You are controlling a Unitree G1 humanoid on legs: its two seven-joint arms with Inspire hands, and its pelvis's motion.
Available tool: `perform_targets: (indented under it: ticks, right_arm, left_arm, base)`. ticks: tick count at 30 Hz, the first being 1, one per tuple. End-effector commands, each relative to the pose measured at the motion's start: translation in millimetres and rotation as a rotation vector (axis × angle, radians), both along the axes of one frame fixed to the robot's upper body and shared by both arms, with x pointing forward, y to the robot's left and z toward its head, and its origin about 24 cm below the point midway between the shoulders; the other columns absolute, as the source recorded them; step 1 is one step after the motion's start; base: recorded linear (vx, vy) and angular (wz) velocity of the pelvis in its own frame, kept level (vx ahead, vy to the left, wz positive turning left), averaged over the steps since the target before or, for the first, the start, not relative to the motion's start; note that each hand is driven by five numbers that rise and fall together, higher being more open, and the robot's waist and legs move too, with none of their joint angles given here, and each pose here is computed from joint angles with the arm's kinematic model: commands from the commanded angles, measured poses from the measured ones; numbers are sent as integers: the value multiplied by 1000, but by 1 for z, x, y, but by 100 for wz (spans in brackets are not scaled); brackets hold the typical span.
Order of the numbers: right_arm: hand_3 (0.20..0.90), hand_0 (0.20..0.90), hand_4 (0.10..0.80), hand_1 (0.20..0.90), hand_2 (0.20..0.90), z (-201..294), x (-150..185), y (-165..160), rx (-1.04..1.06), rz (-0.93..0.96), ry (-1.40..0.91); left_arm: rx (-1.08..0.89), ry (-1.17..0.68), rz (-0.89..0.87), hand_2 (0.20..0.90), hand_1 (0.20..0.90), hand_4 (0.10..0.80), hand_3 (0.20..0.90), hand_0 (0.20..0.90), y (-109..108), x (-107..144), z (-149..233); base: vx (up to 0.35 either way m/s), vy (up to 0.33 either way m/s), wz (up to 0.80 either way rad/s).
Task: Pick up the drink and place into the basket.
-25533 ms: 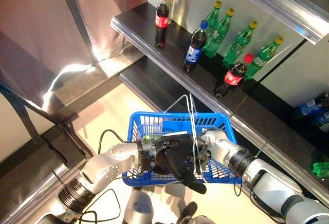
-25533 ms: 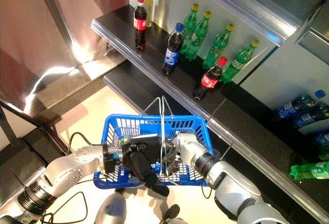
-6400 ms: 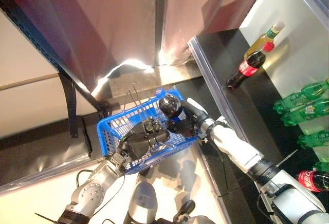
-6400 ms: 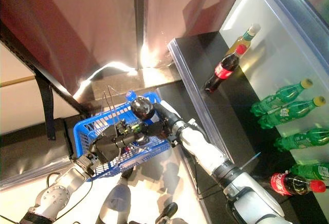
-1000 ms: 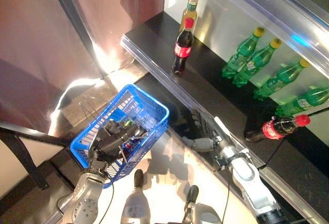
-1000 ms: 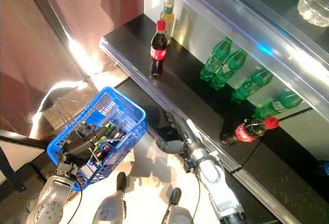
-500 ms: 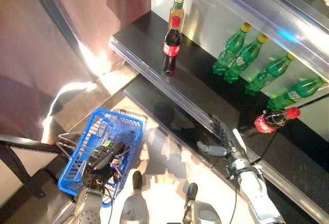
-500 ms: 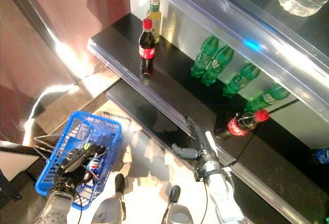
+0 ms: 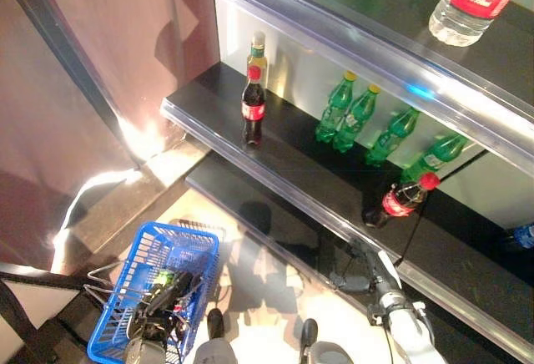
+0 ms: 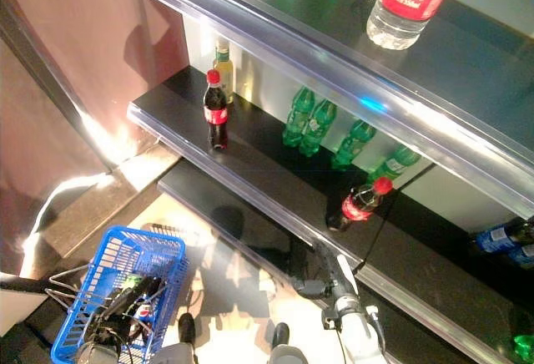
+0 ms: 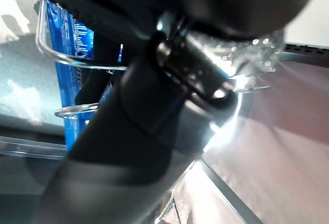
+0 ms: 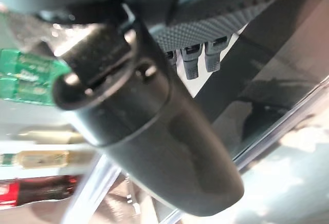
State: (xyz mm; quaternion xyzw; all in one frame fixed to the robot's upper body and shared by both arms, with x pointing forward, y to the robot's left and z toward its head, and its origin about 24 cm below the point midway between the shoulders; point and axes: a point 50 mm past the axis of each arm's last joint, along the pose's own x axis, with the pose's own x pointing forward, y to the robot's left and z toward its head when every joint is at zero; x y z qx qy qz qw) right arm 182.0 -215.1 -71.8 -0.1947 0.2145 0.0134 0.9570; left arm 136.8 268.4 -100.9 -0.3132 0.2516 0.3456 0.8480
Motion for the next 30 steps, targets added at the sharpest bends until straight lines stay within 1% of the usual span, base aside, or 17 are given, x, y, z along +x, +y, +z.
perform_targets:
  ticks: [1,6,9,15,20,23,26,28,30]
  right_arm:
    - [900,900,800,900,900,5,-9,-20,-98,16,-44]
    - [900,900,800,900,900,-10,-22,-30,-120,-47,36]
    - [900,900,800,900,900,-21,-34,-39,-138,-92,98]
    - [900,900,800,900,900,-38,-57,-58,-121,-227,204]
    - [900,900,800,900,900,-48,-77,-68,-85,-350,278]
    - [900,900,800,900,900,-55,-94,-79,-43,-449,347]
    - [900,900,800,900,900,-55,-99,-90,-22,-496,380]
    - [900,900,800,900,900,-55,-99,-95,11,-554,373]
    - [900,900,800,900,900,-54,-99,-99,44,-588,366]
  left_arm:
    - [406,-463,68,300,300,100,200,300,53,56,86]
    - [412,-401,65,300,300,100,200,300,56,52,77]
    - [397,-338,80,300,300,100,200,300,59,45,65]
    - [375,-220,9,300,300,100,200,300,57,33,43]
    - [349,-106,-111,300,300,100,200,300,50,23,24]
    - [319,-15,-177,300,300,100,200,300,45,5,7]
    - [272,30,-187,300,300,100,200,300,40,-11,-5]
    - [245,43,-208,300,300,100,200,300,33,-13,-10]
    - [216,57,-256,300,300,100,200,300,27,-9,-14]
  base:
    - [7,0,-16]
    - [1,-1,-4]
    - [12,-7,-2]
    - [9,-6,-3]
    - [18,-12,-13]
    - [48,16,-22]
    - [-8,123,-61]
    - [-57,184,-93]
    - [-94,256,-69]
